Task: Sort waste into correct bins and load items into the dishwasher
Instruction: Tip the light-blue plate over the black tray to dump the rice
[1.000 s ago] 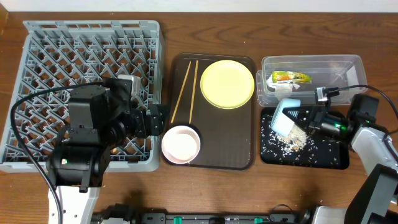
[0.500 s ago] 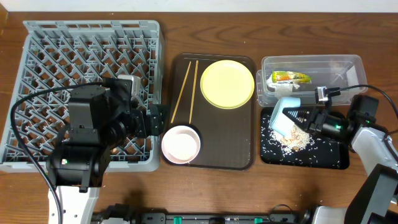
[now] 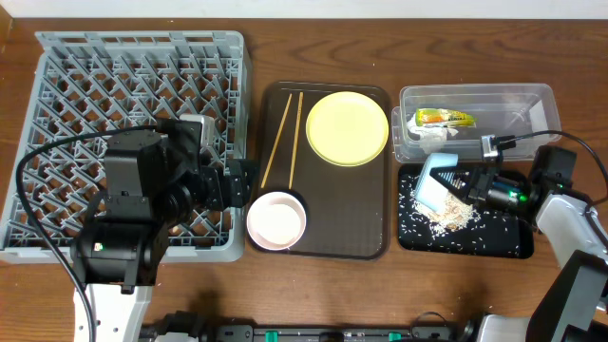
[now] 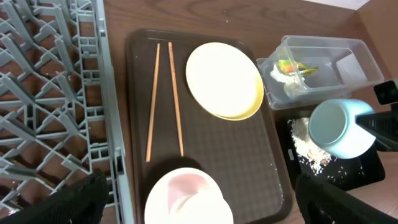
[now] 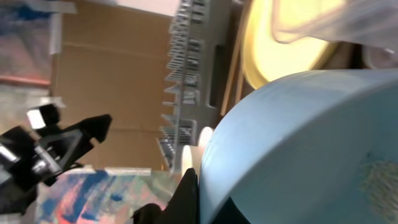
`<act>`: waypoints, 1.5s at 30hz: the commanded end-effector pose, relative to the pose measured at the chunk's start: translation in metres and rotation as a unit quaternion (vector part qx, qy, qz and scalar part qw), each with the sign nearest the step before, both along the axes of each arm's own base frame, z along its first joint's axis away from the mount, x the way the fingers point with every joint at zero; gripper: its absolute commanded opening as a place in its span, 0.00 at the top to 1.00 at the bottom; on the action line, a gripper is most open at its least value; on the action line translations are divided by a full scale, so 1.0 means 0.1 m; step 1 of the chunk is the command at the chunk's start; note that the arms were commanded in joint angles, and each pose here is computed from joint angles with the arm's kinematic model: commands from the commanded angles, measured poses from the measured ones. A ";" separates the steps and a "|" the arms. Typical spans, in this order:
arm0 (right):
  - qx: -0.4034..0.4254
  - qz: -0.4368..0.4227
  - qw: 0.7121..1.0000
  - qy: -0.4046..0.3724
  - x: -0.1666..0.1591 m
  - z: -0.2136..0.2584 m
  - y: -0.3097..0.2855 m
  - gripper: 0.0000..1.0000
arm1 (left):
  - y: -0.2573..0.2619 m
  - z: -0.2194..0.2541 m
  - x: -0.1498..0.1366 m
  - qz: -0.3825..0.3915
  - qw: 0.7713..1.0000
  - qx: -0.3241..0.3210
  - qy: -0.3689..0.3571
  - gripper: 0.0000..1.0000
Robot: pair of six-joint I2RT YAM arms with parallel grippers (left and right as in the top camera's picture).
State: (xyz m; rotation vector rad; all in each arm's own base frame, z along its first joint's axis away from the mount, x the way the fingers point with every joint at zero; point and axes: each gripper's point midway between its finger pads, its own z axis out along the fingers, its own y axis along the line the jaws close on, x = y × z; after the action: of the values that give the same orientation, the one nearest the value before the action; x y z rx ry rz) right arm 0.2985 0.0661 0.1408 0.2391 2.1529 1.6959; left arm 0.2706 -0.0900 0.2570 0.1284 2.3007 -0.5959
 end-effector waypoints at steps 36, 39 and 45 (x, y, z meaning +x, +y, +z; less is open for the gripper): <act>0.031 0.077 0.993 -0.083 -0.08 0.25 0.35 0.99 | -0.03 0.11 0.01 -0.005 1.000 -0.007 -0.013 0.04; -0.012 0.030 0.999 0.031 0.03 -0.02 0.28 0.99 | -0.03 0.11 0.01 -0.005 1.000 -0.007 -0.013 0.03; -0.030 0.049 0.998 0.024 0.01 -0.04 0.41 0.99 | -0.03 0.11 0.01 -0.005 1.000 -0.007 -0.013 0.04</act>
State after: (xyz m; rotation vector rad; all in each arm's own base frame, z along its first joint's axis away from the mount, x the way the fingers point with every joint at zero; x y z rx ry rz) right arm 0.2999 0.0992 0.1357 0.1551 2.2397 1.7060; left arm 0.2707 -0.0900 0.2570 0.1285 2.3003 -0.5958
